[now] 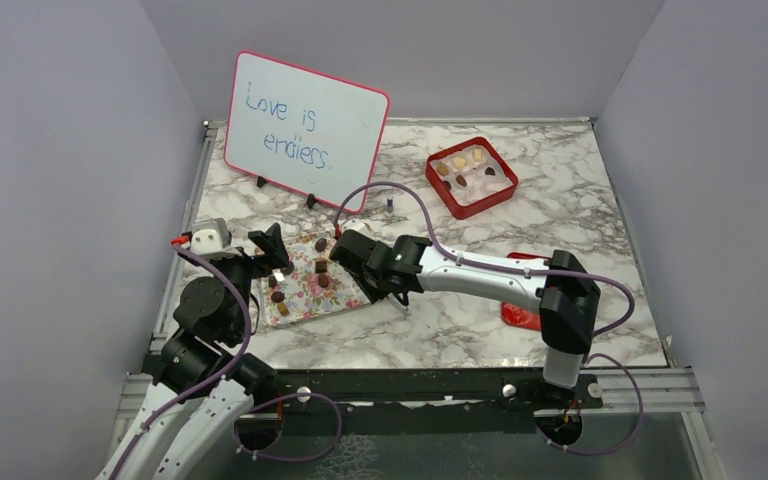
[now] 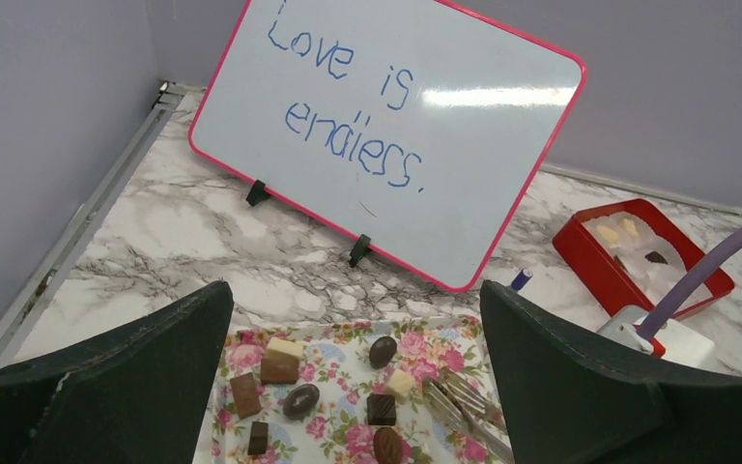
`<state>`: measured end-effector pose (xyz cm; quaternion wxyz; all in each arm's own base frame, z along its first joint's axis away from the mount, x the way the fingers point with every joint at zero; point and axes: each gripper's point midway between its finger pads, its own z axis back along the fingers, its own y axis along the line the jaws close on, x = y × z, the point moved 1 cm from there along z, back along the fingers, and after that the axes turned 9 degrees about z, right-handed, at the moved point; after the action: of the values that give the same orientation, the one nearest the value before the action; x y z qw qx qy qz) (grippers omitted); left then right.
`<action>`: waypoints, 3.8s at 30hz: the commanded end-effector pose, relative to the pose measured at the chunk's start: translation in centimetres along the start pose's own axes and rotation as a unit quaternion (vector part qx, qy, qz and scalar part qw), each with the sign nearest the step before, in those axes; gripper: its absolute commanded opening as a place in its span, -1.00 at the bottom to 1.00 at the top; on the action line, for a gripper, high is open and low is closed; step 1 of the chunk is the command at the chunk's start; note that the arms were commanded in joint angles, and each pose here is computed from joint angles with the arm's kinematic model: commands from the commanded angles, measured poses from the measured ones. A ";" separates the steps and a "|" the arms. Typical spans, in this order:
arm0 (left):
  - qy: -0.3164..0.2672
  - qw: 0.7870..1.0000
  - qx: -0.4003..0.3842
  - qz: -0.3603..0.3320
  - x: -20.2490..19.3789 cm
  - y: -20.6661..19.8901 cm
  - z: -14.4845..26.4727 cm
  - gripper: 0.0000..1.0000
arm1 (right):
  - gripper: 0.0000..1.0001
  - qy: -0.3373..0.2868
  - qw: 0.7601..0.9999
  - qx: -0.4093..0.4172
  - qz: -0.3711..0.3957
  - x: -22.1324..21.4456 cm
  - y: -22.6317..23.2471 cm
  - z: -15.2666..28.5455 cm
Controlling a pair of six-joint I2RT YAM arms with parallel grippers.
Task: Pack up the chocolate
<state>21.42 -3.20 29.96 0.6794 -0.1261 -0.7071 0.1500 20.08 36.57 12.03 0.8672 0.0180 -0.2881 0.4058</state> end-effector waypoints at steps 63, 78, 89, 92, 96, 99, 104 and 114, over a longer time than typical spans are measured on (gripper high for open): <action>0.014 0.999 -0.049 0.015 -1.8 -2.4 -1.5 0.98 | -0.49 0.000 0.944 -0.228 -0.239 -3.2 -31.3 5.6; 0.210 0.976 0.016 0.050 -5.1 -5.2 -3.0 0.98 | -0.49 0.091 0.939 -0.163 -0.287 -4.8 -32.5 5.8; 0.237 0.971 0.015 0.028 -6.7 -4.7 -2.6 0.98 | -0.49 0.127 0.925 -0.156 -0.324 -7.1 -33.6 2.5; 0.237 0.971 0.024 0.033 -6.9 -4.6 -2.8 0.98 | -0.49 0.136 0.920 -0.159 -0.331 -7.4 -34.8 1.7; 0.239 0.970 0.033 0.029 -7.2 -4.7 -3.4 0.98 | -0.47 0.149 0.917 -0.164 -0.333 -7.6 -35.8 0.9; 0.243 0.969 0.035 0.021 -7.3 -4.8 -3.8 0.98 | -0.47 0.157 0.914 -0.171 -0.334 -7.9 -36.4 0.6; 0.242 0.970 0.033 0.014 -7.1 -5.3 -4.4 0.98 | -0.41 0.162 0.909 -0.169 -0.345 -8.1 -36.4 0.8; 0.252 0.967 0.026 0.010 -7.5 -5.8 -4.9 0.98 | -0.26 0.198 0.896 -0.184 -0.354 -9.3 -35.9 2.4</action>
<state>26.48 -10.88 23.80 0.8462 -0.1330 -0.4954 0.1447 40.95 6.59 15.16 0.9802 -0.0978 -0.1706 0.0246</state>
